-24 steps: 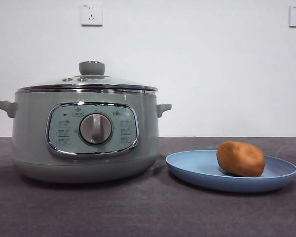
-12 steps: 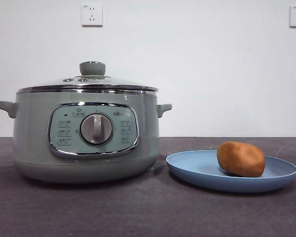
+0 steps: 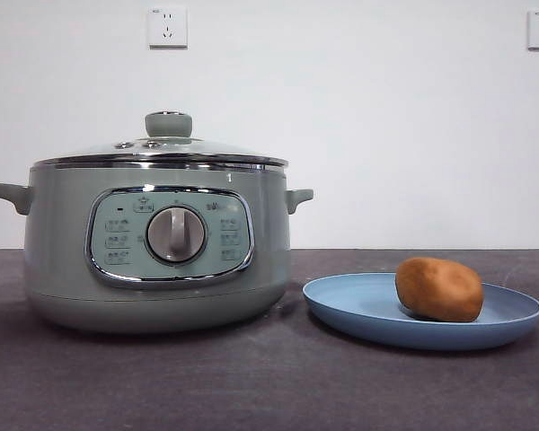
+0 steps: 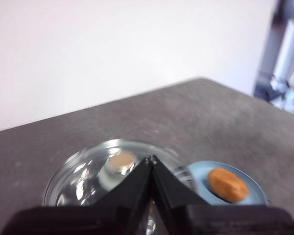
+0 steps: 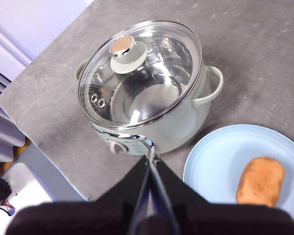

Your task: Take the potato out from the steamer,put the potato on the plate,close the lid

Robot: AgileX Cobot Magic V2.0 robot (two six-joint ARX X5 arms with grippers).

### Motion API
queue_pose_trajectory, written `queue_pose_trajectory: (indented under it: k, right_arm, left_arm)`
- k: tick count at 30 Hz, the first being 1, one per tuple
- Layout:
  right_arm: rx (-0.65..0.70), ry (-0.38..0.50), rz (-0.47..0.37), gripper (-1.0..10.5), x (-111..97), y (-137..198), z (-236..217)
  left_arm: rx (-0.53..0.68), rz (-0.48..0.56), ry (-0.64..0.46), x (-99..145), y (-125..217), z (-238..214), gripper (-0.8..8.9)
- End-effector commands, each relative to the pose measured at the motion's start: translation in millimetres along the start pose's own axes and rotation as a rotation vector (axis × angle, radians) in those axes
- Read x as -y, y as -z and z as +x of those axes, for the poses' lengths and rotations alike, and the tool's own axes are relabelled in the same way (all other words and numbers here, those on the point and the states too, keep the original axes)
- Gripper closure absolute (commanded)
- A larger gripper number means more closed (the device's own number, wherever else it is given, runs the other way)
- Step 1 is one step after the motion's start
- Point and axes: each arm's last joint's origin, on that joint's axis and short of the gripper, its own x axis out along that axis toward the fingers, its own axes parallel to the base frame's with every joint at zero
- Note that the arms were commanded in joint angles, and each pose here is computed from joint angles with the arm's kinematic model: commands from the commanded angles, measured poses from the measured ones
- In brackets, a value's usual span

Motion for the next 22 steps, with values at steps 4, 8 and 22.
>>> queue_pose_trajectory:
  k: [4, 8, 22]
  right_arm:
    - [0.010, -0.002, -0.009, 9.5, 0, -1, 0]
    - [0.009, -0.003, -0.009, 9.5, 0, -1, 0]
    - [0.011, -0.002, -0.010, 9.5, -1, -1, -1]
  left_arm:
    - [0.157, -0.083, -0.065, -7, 87, -12, 8.17]
    - [0.196, -0.116, -0.091, -10, 120, -13, 8.17]
    - [0.105, -0.246, -0.266, -26, 170, -2, 8.17]
